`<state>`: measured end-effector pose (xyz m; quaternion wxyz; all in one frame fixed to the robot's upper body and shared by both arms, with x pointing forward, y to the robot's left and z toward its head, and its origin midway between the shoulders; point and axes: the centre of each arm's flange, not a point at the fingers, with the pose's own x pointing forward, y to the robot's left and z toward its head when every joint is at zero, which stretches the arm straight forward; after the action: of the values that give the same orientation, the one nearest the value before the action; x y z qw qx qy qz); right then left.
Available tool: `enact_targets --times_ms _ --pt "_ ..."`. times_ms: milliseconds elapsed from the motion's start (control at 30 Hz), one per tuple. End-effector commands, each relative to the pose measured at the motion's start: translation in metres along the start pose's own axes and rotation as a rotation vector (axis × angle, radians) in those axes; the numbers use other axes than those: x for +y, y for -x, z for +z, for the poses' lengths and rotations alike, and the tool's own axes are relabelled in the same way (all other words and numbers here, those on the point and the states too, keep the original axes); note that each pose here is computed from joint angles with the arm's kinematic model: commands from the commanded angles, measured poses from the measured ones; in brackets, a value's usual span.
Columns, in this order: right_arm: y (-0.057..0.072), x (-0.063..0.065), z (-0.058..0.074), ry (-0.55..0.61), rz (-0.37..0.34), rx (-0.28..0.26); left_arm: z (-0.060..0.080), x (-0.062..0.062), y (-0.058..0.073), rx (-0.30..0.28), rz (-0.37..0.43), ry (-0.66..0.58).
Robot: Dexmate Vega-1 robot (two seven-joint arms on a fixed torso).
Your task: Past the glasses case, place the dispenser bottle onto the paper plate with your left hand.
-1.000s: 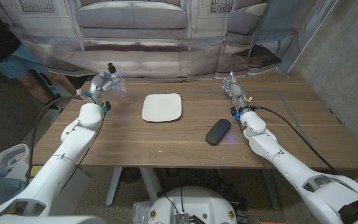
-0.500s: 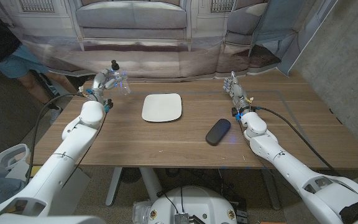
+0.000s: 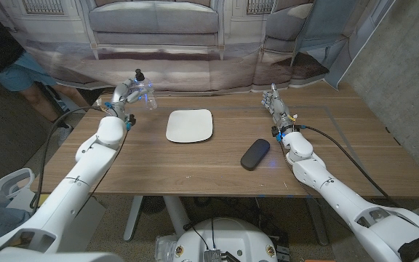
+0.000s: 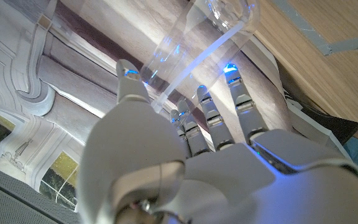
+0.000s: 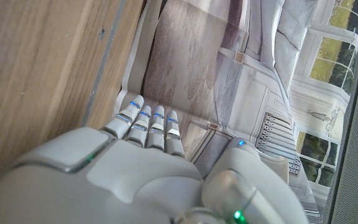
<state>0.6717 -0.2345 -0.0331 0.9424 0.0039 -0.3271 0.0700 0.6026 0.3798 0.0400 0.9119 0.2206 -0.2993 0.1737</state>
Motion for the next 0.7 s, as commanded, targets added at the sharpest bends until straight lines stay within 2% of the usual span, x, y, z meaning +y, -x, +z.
enact_targets --times_ms 33,700 --pt "0.003 0.0005 -0.0005 0.0 -0.005 -0.006 0.0118 -0.0081 -0.0007 -0.032 -0.017 0.001" --pt "0.0012 0.0016 0.0022 0.008 -0.006 -0.007 0.0178 -0.0172 0.0008 -0.054 -0.06 -0.012"
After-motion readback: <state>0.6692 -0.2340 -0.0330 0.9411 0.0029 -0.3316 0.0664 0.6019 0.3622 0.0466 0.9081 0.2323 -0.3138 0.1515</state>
